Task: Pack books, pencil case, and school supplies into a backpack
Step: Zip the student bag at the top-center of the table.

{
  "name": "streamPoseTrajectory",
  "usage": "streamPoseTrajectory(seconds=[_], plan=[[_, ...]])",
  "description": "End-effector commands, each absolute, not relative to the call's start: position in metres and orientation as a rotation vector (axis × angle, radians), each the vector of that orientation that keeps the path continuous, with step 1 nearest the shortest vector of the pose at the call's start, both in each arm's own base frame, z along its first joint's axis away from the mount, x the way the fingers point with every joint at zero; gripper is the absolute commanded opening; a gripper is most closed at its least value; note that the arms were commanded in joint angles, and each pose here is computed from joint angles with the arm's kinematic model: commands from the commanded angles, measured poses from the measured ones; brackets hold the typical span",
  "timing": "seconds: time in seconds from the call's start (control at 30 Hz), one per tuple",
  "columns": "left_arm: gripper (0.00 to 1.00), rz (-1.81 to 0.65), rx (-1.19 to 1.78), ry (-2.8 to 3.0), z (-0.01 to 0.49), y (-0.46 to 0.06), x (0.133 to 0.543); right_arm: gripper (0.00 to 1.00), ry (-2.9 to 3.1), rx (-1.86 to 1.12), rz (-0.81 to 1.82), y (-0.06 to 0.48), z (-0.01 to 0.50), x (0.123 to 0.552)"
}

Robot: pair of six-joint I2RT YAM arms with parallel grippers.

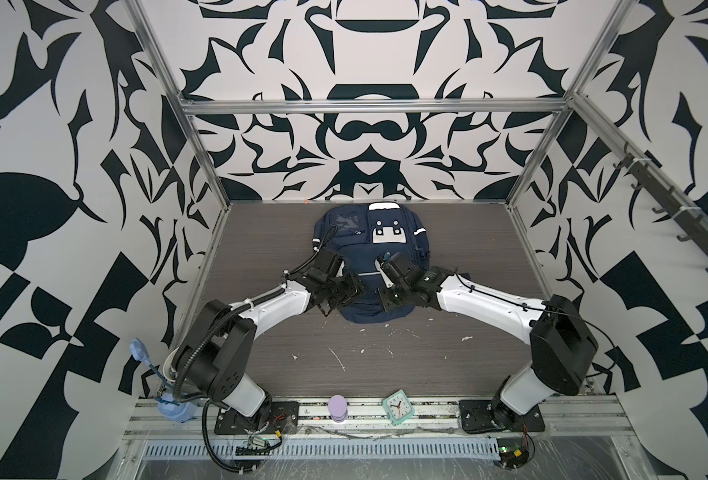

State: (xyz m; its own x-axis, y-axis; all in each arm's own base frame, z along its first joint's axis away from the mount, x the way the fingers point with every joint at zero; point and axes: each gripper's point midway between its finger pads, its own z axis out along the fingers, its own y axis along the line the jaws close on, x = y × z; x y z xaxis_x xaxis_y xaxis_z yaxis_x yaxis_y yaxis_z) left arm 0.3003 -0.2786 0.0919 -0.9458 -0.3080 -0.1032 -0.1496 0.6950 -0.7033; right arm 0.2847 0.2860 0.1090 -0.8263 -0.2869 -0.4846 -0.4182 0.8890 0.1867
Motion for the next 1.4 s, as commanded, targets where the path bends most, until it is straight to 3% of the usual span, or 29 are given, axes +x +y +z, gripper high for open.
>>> streamPoseTrajectory(seconds=[0.0,0.17,0.43,0.6,0.87,1.23,1.37], plan=[[0.56,-1.131,-0.389,2.615,0.100,-0.288,0.323,0.00,2.562,-0.502,0.421,0.286,0.129,0.283],[0.49,-1.091,-0.387,2.595,0.101,-0.284,0.340,0.00,2.571,-0.502,0.404,0.281,0.125,0.280],[0.16,-1.050,-0.436,2.557,0.106,-0.252,0.356,0.00,2.587,-0.521,0.284,0.266,0.118,0.284],[0.07,-1.011,-0.467,2.540,0.111,-0.222,0.364,0.00,2.591,-0.475,0.247,0.246,0.119,0.295],[0.07,-0.947,-0.551,2.521,0.110,-0.170,0.370,0.00,2.644,-0.270,0.203,0.183,0.110,0.317],[0.11,-0.947,-0.594,2.544,0.094,-0.158,0.388,0.00,2.631,-0.254,0.311,0.192,0.110,0.317],[0.32,-0.968,-0.583,2.548,0.096,-0.161,0.387,0.00,2.615,-0.263,0.381,0.200,0.112,0.317]])
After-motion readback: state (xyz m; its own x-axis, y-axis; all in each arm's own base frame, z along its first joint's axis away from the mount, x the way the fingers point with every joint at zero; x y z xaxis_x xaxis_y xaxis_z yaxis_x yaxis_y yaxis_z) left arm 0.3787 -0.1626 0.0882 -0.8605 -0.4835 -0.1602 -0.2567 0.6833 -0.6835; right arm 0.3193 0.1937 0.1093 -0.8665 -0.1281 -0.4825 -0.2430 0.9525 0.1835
